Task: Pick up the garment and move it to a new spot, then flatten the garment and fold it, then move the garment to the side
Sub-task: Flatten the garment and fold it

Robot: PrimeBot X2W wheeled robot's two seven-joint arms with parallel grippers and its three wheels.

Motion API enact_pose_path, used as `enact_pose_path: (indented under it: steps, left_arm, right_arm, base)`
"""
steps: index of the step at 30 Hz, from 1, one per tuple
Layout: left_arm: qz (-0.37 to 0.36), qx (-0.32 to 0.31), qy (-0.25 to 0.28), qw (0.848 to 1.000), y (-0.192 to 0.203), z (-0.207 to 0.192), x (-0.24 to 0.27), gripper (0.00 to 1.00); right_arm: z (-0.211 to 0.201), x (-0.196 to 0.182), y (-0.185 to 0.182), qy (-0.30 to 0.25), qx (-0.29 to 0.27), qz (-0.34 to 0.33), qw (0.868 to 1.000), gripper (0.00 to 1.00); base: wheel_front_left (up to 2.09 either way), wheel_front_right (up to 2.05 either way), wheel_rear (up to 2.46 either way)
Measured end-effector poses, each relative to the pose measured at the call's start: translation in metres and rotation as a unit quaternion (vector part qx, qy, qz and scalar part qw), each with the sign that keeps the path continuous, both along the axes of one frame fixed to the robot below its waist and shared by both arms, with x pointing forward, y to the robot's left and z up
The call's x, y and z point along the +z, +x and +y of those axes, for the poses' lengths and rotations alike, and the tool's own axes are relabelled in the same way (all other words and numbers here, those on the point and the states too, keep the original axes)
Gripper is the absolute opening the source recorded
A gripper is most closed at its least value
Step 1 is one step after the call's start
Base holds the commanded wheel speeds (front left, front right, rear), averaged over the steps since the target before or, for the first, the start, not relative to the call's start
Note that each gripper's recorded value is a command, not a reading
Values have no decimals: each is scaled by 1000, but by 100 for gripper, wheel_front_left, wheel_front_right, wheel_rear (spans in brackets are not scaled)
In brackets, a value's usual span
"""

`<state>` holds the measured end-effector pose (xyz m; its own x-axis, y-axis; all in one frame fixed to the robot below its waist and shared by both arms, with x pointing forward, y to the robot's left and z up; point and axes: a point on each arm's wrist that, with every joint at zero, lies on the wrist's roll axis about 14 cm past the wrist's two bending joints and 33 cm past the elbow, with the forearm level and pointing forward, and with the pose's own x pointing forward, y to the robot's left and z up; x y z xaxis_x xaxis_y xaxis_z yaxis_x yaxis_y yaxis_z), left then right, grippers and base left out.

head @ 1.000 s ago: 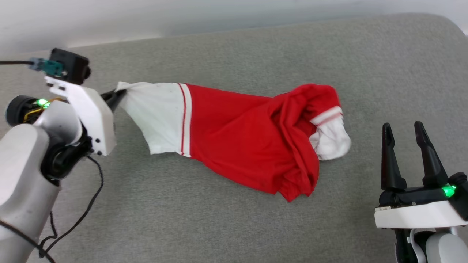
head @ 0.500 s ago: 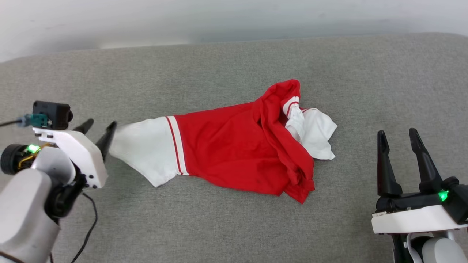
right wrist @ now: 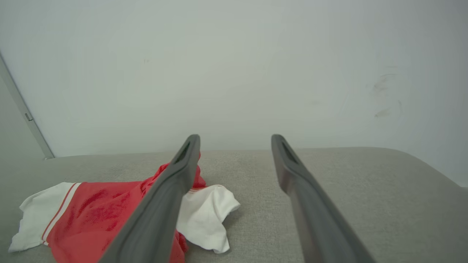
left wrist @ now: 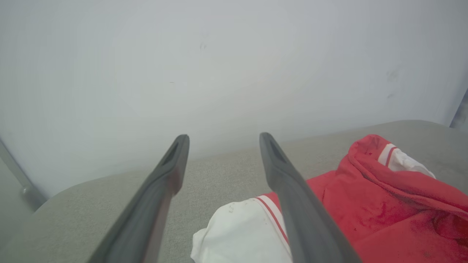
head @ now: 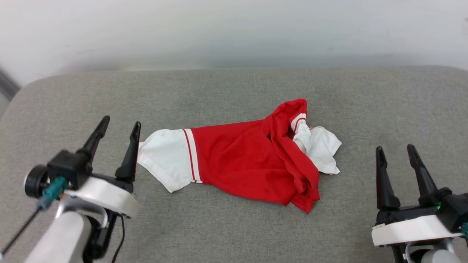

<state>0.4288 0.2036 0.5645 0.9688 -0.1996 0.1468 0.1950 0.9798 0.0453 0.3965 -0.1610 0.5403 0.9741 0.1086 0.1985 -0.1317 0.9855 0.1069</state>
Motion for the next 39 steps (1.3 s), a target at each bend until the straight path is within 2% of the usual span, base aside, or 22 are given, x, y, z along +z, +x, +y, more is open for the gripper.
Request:
enact_pose_path:
  steps: [5, 11, 14, 17, 19, 21, 25, 30, 34, 39]
  left_arm:
    - [-54, 30, -22, 998, -37, -6, 22, 100]
    - [-46, 70, -24, 996, -69, -1, 8, 100]
    - [-37, 78, -28, 996, -75, 0, 0, 100]
    - [-33, 82, -30, 996, -74, 1, -4, 100]
    - [-26, 83, -30, 996, -72, 2, -8, 100]
    - [-22, 83, -30, 996, -69, 3, -12, 100]
    - [-15, 85, -35, 996, -61, 4, -18, 100]
    - [-4, 97, -40, 994, -56, 11, -27, 100]
    - [5, 107, -38, 994, -55, 17, -33, 100]
    - [17, 126, -33, 991, -57, 27, -41, 100]
  right_arm:
    - [5, 0, -5, -9, 8, 7, 1000, 100]
    - [5, 0, -2, -32, 9, 26, 999, 100]
    - [9, -10, 5, -46, 17, 67, 997, 100]
    - [8, -26, 19, -73, 34, 135, 988, 100]
    - [9, -40, 29, -94, 52, 195, 975, 100]
    - [14, -54, 38, -90, 72, 258, 959, 100]
    - [22, -81, 47, -103, 107, 374, 915, 100]
    - [26, -111, 54, -156, 128, 462, 864, 100]
    - [35, -134, 59, -169, 143, 500, 837, 100]
    - [46, -162, 64, -175, 156, 525, 818, 100]
  base:
    - [0, 0, 0]
    - [0, 0, 0]
    - [0, 0, 0]
    - [0, 0, 0]
    - [0, 0, 0]
    - [0, 0, 0]
    - [0, 0, 0]
    - [0, 0, 0]
    - [0, 0, 0]
    - [0, 0, 0]
